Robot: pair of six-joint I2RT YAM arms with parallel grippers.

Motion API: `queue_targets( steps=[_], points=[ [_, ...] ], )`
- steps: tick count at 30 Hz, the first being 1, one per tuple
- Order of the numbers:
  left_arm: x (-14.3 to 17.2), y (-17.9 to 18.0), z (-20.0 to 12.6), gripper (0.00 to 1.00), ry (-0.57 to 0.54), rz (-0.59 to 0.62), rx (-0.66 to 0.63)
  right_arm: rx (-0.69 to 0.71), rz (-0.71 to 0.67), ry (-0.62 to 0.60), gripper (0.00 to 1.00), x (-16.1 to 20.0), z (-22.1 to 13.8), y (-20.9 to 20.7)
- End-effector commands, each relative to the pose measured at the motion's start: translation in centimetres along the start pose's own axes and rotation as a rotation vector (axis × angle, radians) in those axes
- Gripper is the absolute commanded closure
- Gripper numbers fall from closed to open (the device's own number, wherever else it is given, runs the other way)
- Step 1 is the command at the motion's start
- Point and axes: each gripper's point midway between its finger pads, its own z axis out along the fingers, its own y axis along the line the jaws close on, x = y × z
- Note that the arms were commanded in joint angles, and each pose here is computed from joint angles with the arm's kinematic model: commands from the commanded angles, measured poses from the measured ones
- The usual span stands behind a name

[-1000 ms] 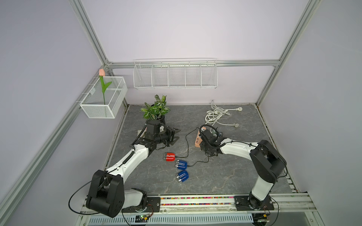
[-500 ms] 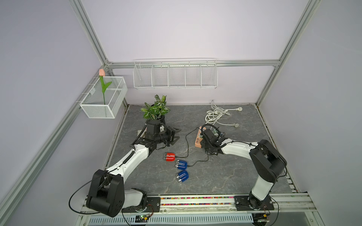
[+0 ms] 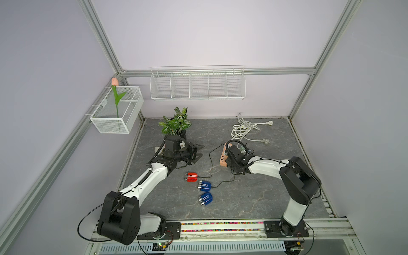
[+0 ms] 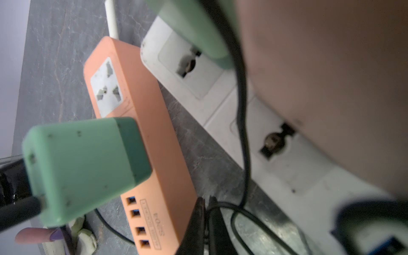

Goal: Charge the electric shaver
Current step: Pick up the charging cable from the center of the board.

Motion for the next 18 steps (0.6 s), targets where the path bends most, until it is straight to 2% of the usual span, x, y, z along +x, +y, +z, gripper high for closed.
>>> queue_targets(
  steps=[1, 8, 13, 18],
  points=[
    [0.4, -0.7, -0.6, 0.47, 0.009, -0.002, 0.028, 0.132, 0.014, 0.045, 0.93, 1.5, 0.4, -3.6],
    [0.2, -0.6, -0.5, 0.47, 0.007, -0.002, 0.025, 0.038, -0.008, 0.014, 0.93, 0.8, -3.3, 0.6],
    [0.2, -0.4, 0.1, 0.47, 0.021, -0.003, 0.028, -0.041, 0.018, 0.038, 0.93, 0.7, -6.7, 3.3],
    [1.5, -0.9, 1.8, 0.46, 0.074, -0.020, 0.075, -0.132, 0.111, 0.074, 0.93, 0.9, -9.4, 5.0]
  ],
)
